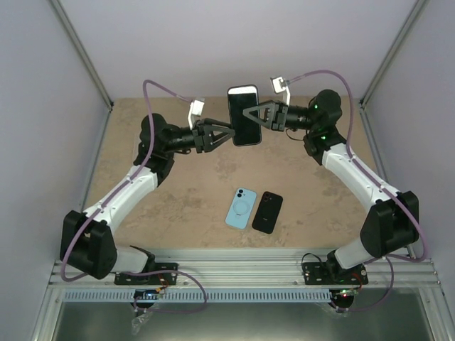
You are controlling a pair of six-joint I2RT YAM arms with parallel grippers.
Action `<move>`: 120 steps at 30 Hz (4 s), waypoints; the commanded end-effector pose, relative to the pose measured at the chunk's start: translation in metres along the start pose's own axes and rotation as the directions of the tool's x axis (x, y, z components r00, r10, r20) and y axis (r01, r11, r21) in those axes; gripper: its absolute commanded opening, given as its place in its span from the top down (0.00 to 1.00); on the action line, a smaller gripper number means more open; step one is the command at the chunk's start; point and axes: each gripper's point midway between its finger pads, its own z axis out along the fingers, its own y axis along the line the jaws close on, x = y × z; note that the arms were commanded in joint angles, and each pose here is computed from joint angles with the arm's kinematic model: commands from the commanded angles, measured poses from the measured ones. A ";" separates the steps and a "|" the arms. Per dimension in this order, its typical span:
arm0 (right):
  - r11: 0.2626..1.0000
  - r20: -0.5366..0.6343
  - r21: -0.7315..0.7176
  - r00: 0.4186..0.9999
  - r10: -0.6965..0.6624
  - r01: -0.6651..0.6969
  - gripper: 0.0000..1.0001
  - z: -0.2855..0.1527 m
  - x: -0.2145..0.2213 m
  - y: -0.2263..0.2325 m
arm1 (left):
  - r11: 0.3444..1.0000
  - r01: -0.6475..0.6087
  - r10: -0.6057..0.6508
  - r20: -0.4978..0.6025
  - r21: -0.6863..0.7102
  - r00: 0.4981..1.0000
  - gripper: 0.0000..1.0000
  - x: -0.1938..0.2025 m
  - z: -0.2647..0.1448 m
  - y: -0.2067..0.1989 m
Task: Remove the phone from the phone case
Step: Adjust the phone, then remove the phone case from the phone.
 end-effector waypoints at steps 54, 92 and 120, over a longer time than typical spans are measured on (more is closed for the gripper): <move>0.986 -0.086 0.109 0.989 -0.117 0.126 0.75 -0.026 0.024 -0.007 | 0.996 -0.085 0.089 -0.147 0.031 0.985 1.00 0.015 0.008 -0.008; 0.999 -0.006 -0.008 0.999 -0.048 0.048 0.99 -0.033 0.003 0.030 | 0.994 -0.104 0.107 -0.123 0.031 0.987 0.53 0.035 -0.010 -0.018; 0.997 0.001 -0.057 0.998 -0.056 0.056 0.99 -0.036 0.005 0.047 | 0.990 -0.083 0.068 -0.125 -0.114 0.990 0.71 0.041 -0.006 0.019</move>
